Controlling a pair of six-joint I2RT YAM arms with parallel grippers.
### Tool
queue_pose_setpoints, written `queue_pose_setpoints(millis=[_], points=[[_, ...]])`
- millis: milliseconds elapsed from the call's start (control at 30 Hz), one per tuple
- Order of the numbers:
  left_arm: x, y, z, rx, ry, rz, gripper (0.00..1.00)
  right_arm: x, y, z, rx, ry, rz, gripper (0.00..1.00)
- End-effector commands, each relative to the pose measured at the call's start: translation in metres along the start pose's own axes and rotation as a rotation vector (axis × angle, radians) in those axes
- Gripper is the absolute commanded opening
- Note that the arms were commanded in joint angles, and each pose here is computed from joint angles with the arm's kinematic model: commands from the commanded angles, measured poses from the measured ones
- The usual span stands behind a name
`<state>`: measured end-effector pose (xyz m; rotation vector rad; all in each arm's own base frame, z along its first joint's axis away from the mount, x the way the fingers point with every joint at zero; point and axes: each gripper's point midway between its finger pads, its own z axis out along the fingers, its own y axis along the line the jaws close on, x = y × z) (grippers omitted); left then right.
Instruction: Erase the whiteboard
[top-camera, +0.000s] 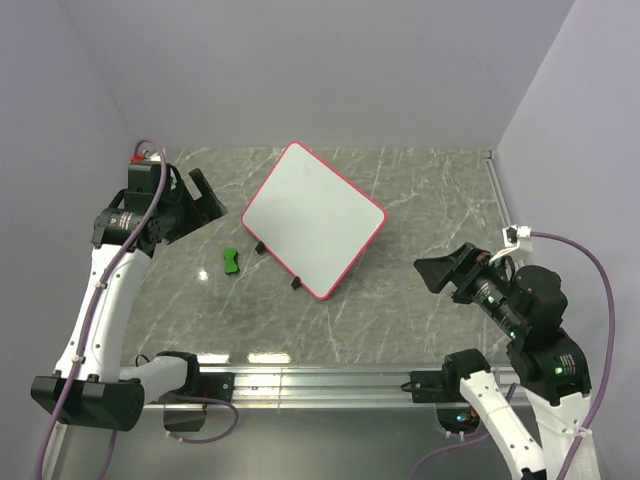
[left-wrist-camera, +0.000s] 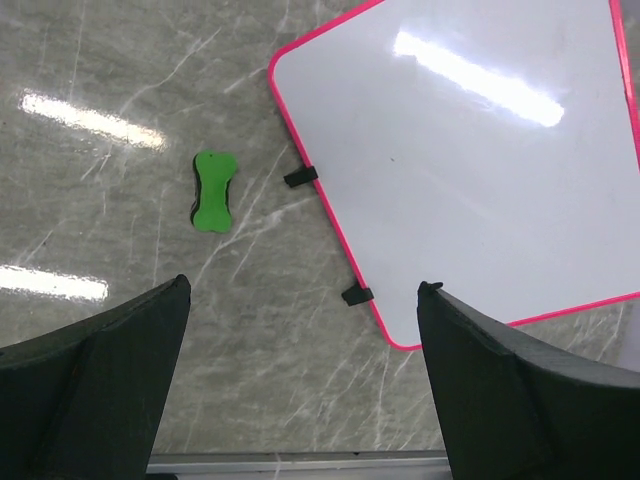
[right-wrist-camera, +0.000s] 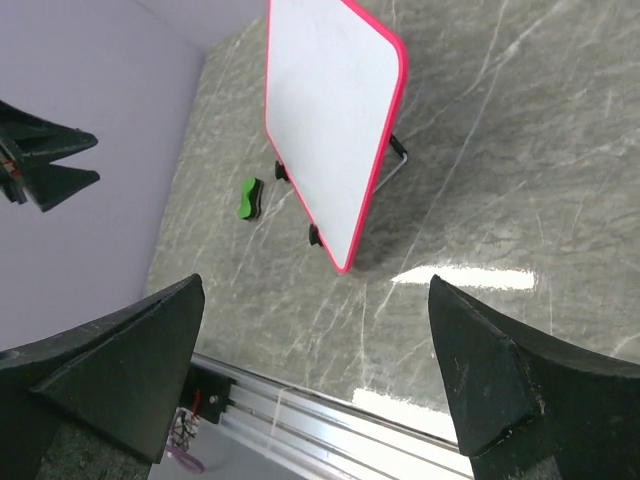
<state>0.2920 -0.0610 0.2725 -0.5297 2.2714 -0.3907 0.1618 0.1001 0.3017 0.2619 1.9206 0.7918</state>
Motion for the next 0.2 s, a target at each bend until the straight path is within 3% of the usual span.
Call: queue_pose_setpoints(millis=[0, 167], points=[[-0.016, -0.015, -0.007, 0.078, -0.075, 0.025, 0.99, -0.005, 0.004, -0.006, -0.006, -0.008, -0.032, 1.0], [-0.033, -0.007, -0.012, 0.049, -0.19, 0.099, 1.0, 0.001, -0.004, -0.001, 0.027, 0.014, -0.019, 1.0]])
